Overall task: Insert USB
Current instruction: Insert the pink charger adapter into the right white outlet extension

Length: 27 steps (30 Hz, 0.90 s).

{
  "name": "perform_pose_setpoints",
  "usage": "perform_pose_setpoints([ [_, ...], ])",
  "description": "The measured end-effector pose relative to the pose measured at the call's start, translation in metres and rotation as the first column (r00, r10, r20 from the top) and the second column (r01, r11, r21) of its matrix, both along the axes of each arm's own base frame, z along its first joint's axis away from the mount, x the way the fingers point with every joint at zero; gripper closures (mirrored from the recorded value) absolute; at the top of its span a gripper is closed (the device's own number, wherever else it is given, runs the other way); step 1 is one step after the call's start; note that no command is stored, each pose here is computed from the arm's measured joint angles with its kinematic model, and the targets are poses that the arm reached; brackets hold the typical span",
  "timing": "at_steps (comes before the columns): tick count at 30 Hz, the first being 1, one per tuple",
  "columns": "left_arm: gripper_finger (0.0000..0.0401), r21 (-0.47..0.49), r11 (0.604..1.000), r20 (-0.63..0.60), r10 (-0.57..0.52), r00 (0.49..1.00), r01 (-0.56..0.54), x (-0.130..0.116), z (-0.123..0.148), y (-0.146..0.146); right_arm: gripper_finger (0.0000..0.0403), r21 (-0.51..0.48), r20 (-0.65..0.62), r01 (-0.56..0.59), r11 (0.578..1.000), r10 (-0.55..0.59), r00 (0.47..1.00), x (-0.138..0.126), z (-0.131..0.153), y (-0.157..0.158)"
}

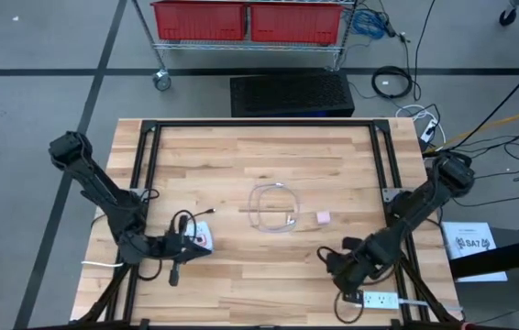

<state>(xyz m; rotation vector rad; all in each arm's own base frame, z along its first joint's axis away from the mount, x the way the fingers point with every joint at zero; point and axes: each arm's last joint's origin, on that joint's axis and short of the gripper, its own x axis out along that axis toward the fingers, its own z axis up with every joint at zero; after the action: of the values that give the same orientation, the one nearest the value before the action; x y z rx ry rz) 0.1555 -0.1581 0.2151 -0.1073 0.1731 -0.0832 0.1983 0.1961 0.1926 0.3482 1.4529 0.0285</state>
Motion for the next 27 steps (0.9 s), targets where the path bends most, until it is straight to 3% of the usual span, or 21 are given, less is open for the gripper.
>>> perform_pose_setpoints([
  [13,0.0395,0.028,0.999,-0.098,-0.018,0.995,0.021,0.022,-0.01,-0.006,0.0403,0.019,-0.07,0.049,0.999,-0.047,0.996,-0.023,-0.029,0.003],
  [20,0.0395,0.069,0.997,-0.159,0.041,0.986,-0.03,0.036,-0.015,-0.003,0.0403,0.049,-0.067,0.064,0.997,-0.061,0.996,-0.026,-0.047,-0.004],
  [27,0.0395,0.07,0.997,-0.182,0.032,0.983,-0.019,0.048,-0.016,0.0,0.0403,0.042,-0.086,0.084,0.996,-0.08,0.993,-0.023,-0.057,-0.019],
])
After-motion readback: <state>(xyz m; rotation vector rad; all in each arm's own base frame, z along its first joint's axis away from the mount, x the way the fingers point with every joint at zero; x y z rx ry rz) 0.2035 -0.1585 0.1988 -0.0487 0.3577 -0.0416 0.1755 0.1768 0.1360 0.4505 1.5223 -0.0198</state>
